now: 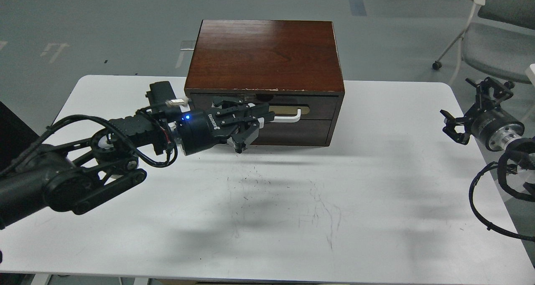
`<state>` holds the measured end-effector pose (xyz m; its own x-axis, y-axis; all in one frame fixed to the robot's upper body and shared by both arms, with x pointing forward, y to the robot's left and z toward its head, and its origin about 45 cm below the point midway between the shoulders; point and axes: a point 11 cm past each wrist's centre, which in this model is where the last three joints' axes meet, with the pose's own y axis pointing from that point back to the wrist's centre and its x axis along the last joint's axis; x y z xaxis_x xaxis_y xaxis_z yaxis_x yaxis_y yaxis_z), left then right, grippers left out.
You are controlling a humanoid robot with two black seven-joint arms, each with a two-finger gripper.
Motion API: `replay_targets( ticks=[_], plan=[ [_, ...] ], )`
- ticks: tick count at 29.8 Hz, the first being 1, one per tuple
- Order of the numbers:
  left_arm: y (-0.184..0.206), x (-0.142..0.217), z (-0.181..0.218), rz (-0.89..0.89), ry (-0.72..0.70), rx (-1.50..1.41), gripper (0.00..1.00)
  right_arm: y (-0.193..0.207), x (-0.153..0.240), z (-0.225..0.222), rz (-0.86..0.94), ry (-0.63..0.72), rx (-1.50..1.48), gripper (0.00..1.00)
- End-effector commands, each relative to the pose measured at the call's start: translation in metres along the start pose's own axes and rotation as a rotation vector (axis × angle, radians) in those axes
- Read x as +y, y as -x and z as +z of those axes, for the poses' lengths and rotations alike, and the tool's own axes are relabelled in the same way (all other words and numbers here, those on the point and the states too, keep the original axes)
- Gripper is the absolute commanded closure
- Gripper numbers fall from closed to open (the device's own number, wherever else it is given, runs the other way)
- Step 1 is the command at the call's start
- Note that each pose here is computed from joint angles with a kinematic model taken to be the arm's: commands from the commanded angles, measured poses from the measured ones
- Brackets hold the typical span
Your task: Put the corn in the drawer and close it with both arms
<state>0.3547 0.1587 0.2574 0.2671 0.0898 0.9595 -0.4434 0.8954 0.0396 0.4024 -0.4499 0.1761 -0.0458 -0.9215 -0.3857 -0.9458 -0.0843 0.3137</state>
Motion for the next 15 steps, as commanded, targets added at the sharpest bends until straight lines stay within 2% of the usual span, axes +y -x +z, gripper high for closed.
replay_targets(
  ticks=[1, 3, 5, 6, 9, 11, 15],
  plan=[
    [-0.089, 0.015, -0.023, 0.370, -0.061, 0.530, 0.21, 0.001, -0.002, -0.008, 0.003, -0.016, 0.004, 0.05],
    [-0.111, 0.026, -0.037, 0.447, -0.083, 0.609, 0.20, 0.002, -0.003, -0.010, -0.001, -0.020, 0.004, 0.05],
    [-0.128, 0.049, -0.067, 0.565, -0.157, 0.683, 0.07, 0.008, -0.007, -0.019, -0.014, -0.037, 0.008, 0.05],
    [-0.129, 0.054, -0.075, 0.588, -0.180, 0.692, 0.03, 0.011, -0.008, -0.021, -0.020, -0.039, 0.008, 0.05],
    [-0.124, 0.079, -0.110, 0.643, -0.302, 0.692, 0.03, 0.023, -0.014, -0.022, -0.049, -0.042, 0.016, 0.04],
    [-0.116, 0.107, -0.143, 0.701, -0.425, 0.710, 0.03, 0.040, -0.022, -0.017, -0.087, -0.031, 0.046, 0.05],
    [-0.097, 0.140, -0.171, 0.784, -0.540, 0.800, 0.02, 0.059, -0.031, -0.008, -0.128, -0.015, 0.067, 0.05]
  ],
)
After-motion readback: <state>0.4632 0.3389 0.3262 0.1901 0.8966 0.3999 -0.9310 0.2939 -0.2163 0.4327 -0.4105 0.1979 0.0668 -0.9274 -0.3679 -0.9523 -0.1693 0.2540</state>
